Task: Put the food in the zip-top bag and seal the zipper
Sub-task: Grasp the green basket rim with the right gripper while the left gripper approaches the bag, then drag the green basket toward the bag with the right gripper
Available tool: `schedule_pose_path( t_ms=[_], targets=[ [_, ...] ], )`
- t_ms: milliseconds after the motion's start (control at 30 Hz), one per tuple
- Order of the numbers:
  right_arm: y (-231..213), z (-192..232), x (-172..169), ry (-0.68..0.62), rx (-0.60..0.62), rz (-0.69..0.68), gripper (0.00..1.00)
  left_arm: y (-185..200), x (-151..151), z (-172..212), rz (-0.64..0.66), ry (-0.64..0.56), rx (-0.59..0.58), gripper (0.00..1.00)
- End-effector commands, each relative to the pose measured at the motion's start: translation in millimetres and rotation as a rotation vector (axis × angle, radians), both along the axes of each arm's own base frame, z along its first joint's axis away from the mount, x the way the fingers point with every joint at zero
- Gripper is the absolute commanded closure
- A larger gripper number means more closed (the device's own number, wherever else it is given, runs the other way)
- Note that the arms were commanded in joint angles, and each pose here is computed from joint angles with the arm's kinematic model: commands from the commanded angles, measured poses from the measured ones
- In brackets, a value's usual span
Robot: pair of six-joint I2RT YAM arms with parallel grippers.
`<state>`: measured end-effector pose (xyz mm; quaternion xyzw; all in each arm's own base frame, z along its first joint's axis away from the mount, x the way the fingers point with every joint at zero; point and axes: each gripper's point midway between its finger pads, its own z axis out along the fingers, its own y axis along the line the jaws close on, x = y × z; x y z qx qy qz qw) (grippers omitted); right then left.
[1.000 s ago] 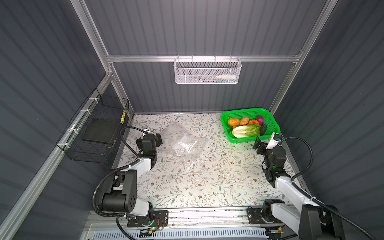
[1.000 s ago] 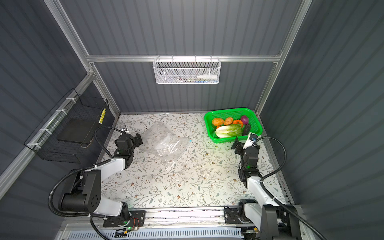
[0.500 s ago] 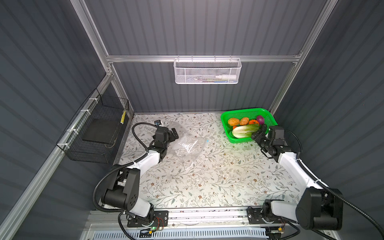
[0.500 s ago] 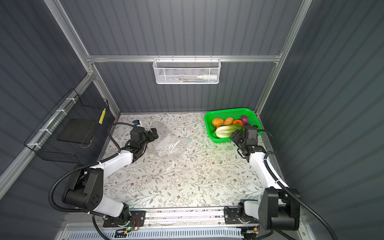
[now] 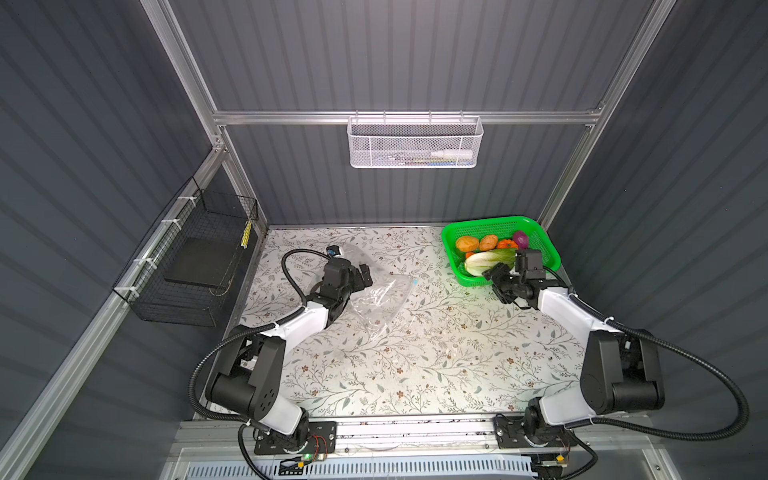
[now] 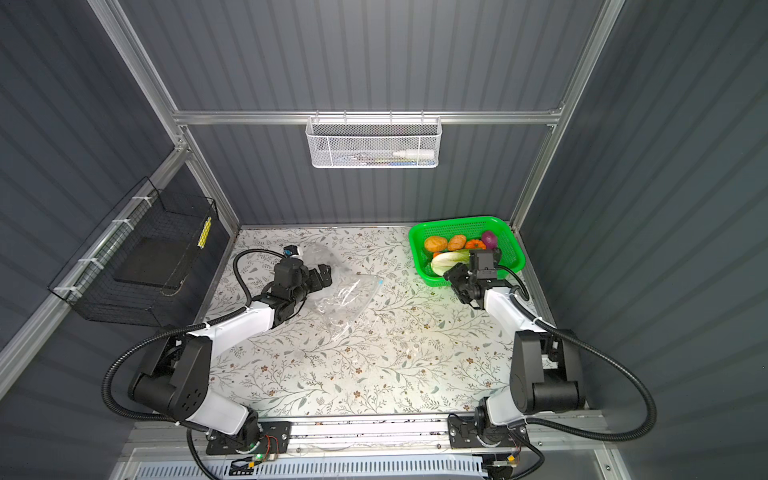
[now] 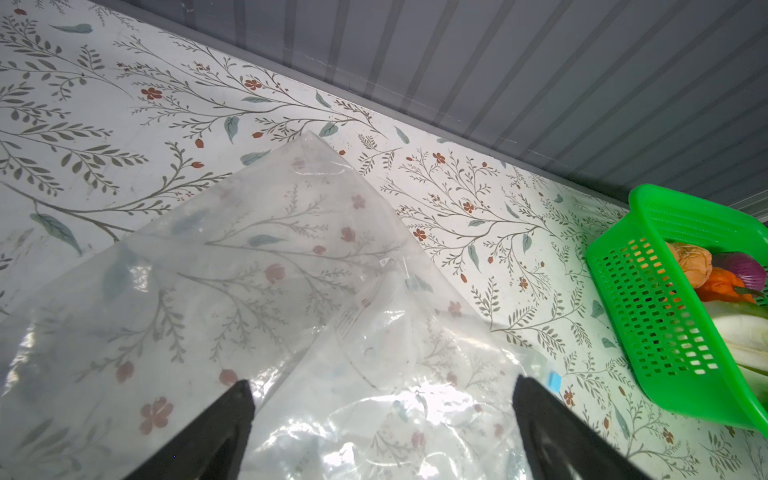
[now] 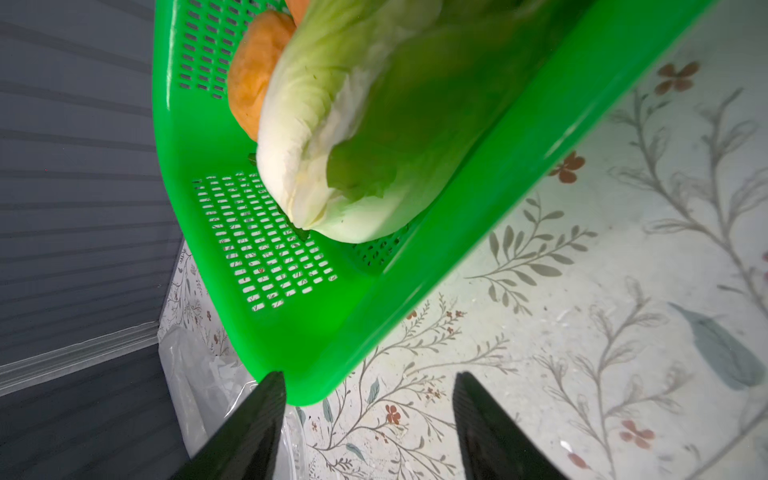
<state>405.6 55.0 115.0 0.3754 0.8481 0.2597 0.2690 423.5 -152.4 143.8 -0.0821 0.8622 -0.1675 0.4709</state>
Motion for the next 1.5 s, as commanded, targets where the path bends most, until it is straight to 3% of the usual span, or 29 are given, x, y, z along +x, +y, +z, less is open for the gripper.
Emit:
schedule_pose_path(
  t_ms=[0,233,667,900,1100,1300,1467],
  targets=[
    [3,16,22,-0.060,0.029,-0.018,0.33,-2,1,-4,-0.005,0.023,-0.003,0.01],
    [2,1,40,-0.039,0.000,-0.011,0.38,-4,5,-6,-0.004,0.029,-0.015,0.01],
    [-2,-17,41,-0.012,-0.008,-0.023,0.62,-1,5,6,0.008,0.009,-0.008,0.01],
    [-18,-17,21,0.008,-0.035,-0.017,0.78,3,-1,13,0.020,-0.008,-0.015,0.01],
    [-21,-17,-4,0.040,-0.080,0.031,0.83,5,-4,17,0.021,-0.012,-0.018,0.01],
    [-20,-20,-43,0.110,-0.185,0.191,0.93,5,-6,22,0.021,-0.017,-0.030,0.01],
    [-25,-19,-82,0.172,-0.299,0.347,0.94,2,-5,23,0.002,-0.015,-0.016,0.01]
  ],
)
